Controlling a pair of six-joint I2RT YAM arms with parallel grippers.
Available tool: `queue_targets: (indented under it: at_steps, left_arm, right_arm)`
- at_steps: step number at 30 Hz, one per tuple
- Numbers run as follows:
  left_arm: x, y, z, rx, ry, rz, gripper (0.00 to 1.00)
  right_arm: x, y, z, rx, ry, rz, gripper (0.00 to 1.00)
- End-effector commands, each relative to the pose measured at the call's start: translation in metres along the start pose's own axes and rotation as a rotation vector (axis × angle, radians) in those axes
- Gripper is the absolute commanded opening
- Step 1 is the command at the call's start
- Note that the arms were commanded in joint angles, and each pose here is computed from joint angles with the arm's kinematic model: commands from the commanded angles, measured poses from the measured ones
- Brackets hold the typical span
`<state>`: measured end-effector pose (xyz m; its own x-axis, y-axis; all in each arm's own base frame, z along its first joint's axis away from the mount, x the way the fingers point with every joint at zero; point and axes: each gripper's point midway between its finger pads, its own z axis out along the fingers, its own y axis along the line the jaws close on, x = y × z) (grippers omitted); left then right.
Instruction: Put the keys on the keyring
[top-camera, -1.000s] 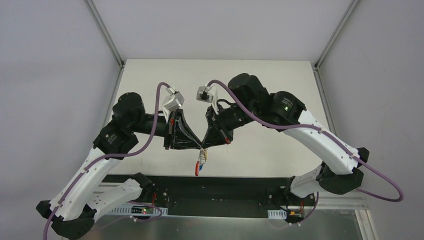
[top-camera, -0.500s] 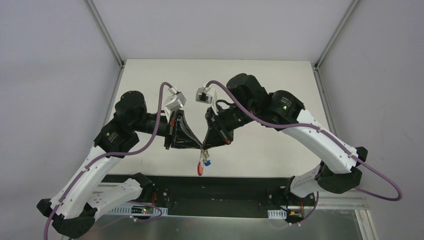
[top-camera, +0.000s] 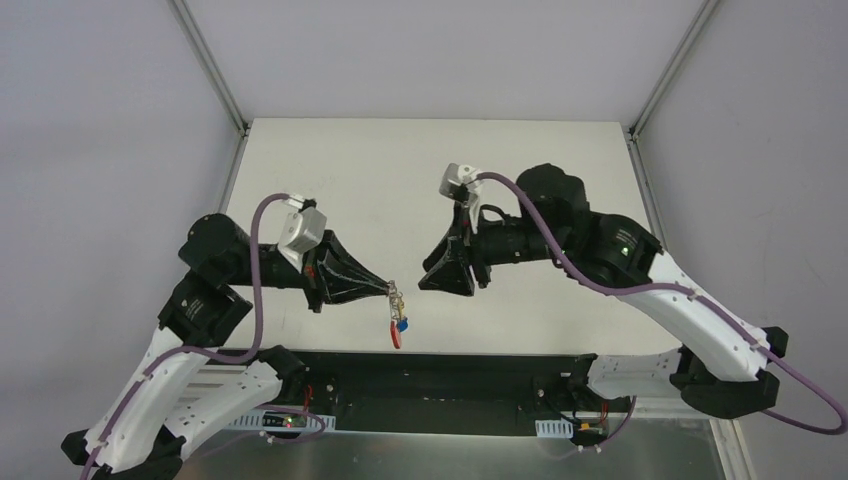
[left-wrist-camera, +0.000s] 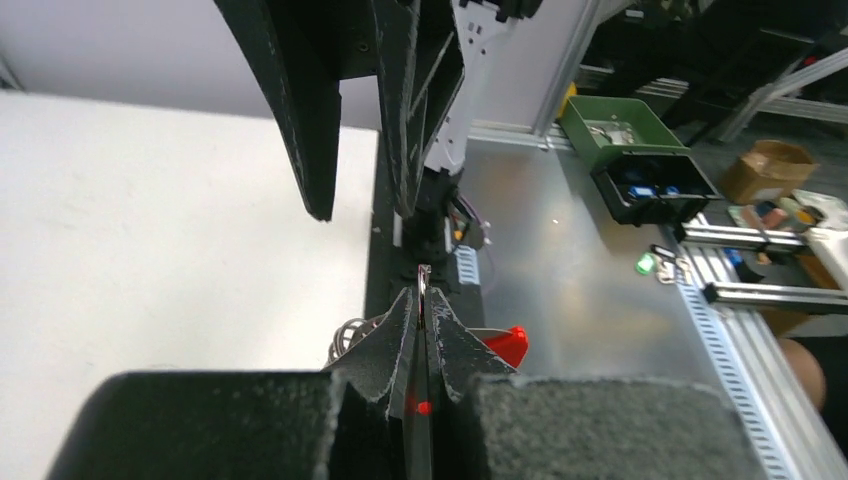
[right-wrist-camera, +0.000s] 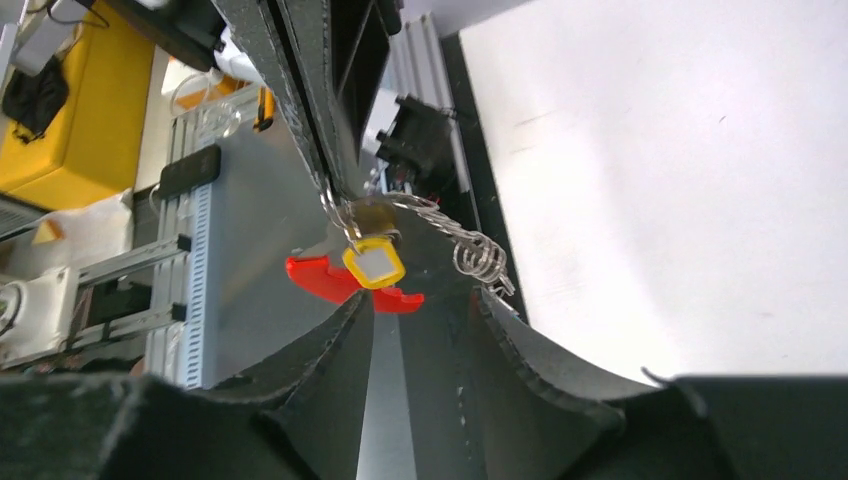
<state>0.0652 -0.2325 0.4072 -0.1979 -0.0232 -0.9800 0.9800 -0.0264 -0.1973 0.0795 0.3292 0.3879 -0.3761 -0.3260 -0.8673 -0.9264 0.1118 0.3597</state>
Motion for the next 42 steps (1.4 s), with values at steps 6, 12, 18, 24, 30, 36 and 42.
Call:
queue_targets:
  at_steps: [6,12,18,24,30,36,42]
  left_arm:
    - [-0.071,-0.015,-0.011,-0.030,-0.371,0.292,0.00]
    - [-0.088,-0.006,-0.018,-0.070,-0.574,0.318,0.00]
    - [-0.102,0.001,-0.030,-0.101,-0.753,0.307,0.00]
    - [-0.107,0.006,-0.031,-0.094,-0.801,0.257,0.00]
    - [-0.107,0.003,-0.035,-0.085,-0.826,0.233,0.00]
    - [-0.107,0.001,-0.037,-0.075,-0.841,0.227,0.00]
    - [-0.106,0.000,-0.036,-0.067,-0.839,0.228,0.00]
  right_arm:
    - [-0.063,0.014,-0.027,0.025,-0.356,-0.172,0.43]
    - [-0.068,0.026,-0.030,-0.024,-0.456,-0.315,0.44]
    - [-0.071,0.038,-0.029,-0.058,-0.517,-0.477,0.40]
    - [-0.072,0.037,-0.023,-0.033,-0.534,-0.622,0.40]
    - [-0.083,0.031,-0.021,0.018,-0.573,-0.710,0.39]
    - [-0.104,0.032,-0.020,0.037,-0.633,-0.725,0.39]
    - [-0.119,0.037,-0.015,0.015,-0.657,-0.709,0.38]
